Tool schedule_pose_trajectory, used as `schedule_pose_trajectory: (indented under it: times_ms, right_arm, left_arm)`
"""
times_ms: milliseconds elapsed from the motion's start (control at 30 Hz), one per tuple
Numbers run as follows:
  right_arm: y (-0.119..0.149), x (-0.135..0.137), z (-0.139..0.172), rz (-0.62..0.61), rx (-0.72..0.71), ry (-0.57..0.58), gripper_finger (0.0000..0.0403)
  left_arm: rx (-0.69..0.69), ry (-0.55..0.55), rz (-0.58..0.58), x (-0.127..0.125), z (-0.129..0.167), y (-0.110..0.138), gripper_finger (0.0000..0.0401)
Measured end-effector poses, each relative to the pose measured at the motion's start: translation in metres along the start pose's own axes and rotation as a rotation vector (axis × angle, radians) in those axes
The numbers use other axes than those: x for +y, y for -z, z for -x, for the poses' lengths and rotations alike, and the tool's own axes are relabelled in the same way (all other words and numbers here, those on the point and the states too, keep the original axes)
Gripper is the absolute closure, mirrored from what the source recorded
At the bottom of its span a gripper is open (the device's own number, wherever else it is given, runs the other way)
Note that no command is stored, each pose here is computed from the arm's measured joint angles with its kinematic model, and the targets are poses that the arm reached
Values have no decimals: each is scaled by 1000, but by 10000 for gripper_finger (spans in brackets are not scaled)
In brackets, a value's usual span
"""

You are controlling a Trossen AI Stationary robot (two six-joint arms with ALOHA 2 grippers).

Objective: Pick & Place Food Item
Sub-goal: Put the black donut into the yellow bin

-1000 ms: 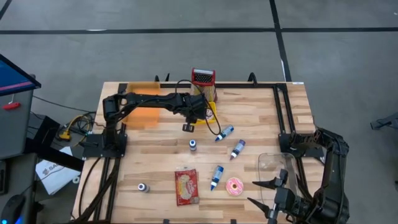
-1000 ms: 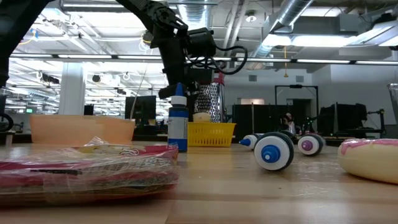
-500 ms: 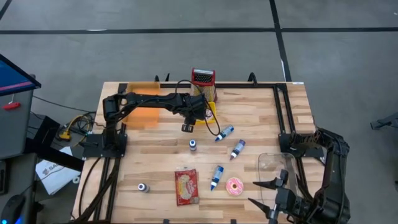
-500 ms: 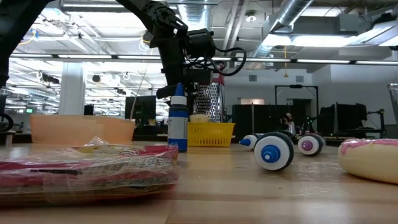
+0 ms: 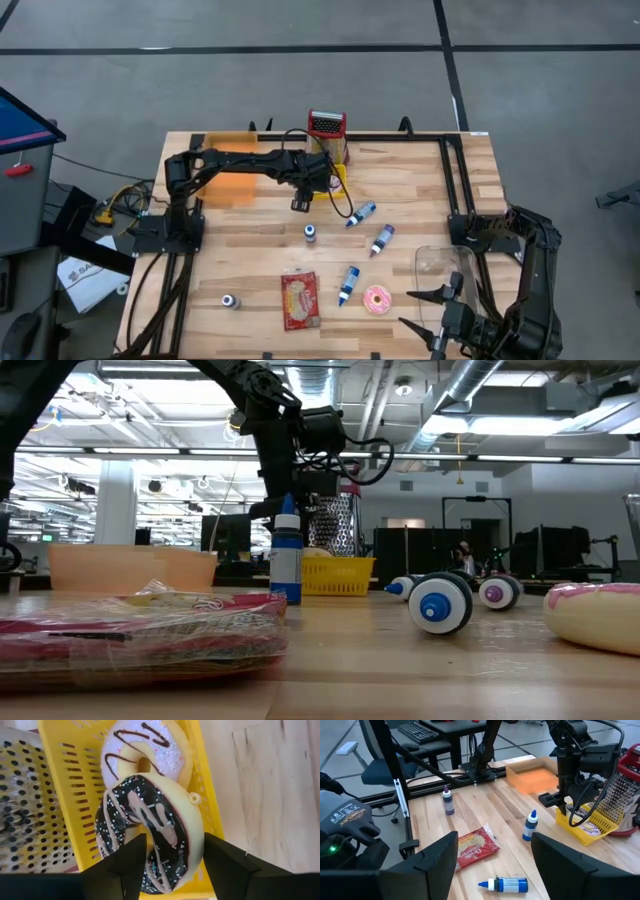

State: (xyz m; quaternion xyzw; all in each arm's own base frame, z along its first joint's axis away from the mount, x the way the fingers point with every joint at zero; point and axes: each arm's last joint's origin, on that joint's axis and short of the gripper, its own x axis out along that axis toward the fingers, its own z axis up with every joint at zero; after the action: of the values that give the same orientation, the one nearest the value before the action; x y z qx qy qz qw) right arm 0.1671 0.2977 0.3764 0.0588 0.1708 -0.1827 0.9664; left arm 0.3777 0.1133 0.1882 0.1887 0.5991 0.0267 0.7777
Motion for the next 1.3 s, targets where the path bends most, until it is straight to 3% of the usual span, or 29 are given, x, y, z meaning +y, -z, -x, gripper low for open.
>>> schedule_pose_trajectory:
  times_ms: [467,1000,1300]
  right_arm:
    - [0,-1,0,8,0,3,159]
    - [1,0,0,1,0,2,159]
    - [1,0,2,-2,1,-6,159]
  left_arm:
    - [-70,-34,22,6,30,0,193]
    - [-99,17,46,4,30,-2,191]
    - [-61,44,58,2,14,1,191]
